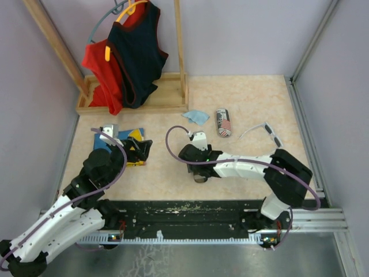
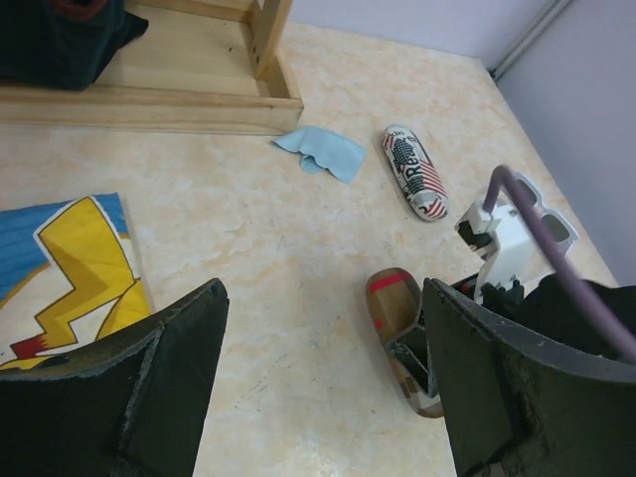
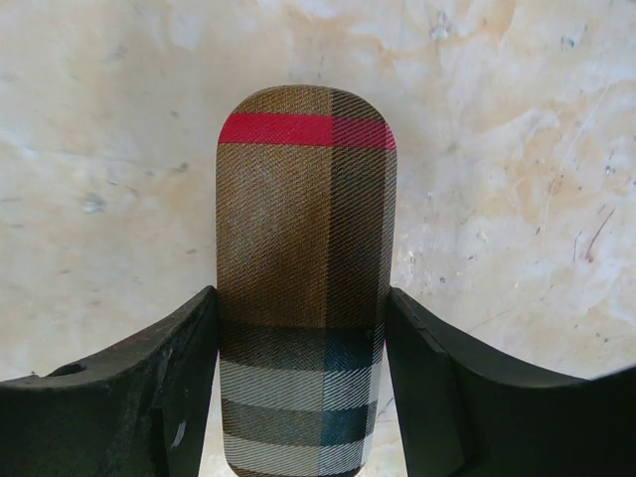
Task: Organize the sunglasses
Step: Place the sunglasses case at the center of the board, then pick up the sunglasses case from the center of the board.
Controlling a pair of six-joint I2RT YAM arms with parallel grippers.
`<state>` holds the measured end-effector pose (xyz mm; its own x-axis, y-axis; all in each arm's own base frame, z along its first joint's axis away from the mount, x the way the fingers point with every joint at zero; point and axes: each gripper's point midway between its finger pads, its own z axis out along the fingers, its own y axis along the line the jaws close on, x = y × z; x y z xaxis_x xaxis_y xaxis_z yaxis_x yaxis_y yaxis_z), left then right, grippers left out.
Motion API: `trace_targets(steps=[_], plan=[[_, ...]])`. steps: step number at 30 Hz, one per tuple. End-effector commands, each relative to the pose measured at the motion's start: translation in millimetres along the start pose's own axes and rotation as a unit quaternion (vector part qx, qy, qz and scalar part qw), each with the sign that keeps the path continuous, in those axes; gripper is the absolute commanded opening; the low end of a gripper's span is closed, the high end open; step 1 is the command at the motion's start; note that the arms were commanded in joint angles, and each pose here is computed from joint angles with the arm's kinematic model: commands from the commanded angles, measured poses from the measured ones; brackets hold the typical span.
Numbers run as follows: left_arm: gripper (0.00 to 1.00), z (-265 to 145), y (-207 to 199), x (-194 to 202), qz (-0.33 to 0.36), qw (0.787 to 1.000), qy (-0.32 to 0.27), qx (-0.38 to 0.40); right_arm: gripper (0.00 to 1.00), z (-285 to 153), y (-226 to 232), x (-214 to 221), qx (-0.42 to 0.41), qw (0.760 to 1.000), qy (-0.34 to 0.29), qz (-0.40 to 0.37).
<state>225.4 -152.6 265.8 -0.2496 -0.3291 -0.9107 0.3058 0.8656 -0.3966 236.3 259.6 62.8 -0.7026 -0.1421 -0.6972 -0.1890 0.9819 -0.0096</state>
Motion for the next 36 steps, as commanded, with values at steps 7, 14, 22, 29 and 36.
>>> trace_targets(steps=[7, 14, 22, 29, 36], plan=[[0.84, -2.6, 10.8, -1.9, -0.010, 0.999, 0.002, -0.035, 0.30, 17.1, 15.7, -5.9, 0.018, 0.999, -0.014, 0.024], [0.84, -3.1, 19.2, 3.2, -0.010, 0.998, 0.011, -0.058, 0.68, 10.5, 24.8, -9.9, -0.017, 0.999, -0.018, 0.027], [0.93, 7.0, 21.1, 3.1, 0.007, 0.996, 0.031, -0.086, 0.84, -24.2, 27.2, -45.8, -0.105, 0.992, -0.049, 0.048], [1.00, 44.0, -6.9, 53.2, -0.004, 0.989, 0.128, -0.069, 0.87, -27.3, -46.9, -67.4, -0.117, 0.975, -0.080, 0.170], [1.00, 73.8, -63.1, 120.1, 0.005, 0.981, 0.176, -0.080, 0.87, -10.9, -128.1, -46.9, -0.076, 0.951, -0.073, 0.292]])
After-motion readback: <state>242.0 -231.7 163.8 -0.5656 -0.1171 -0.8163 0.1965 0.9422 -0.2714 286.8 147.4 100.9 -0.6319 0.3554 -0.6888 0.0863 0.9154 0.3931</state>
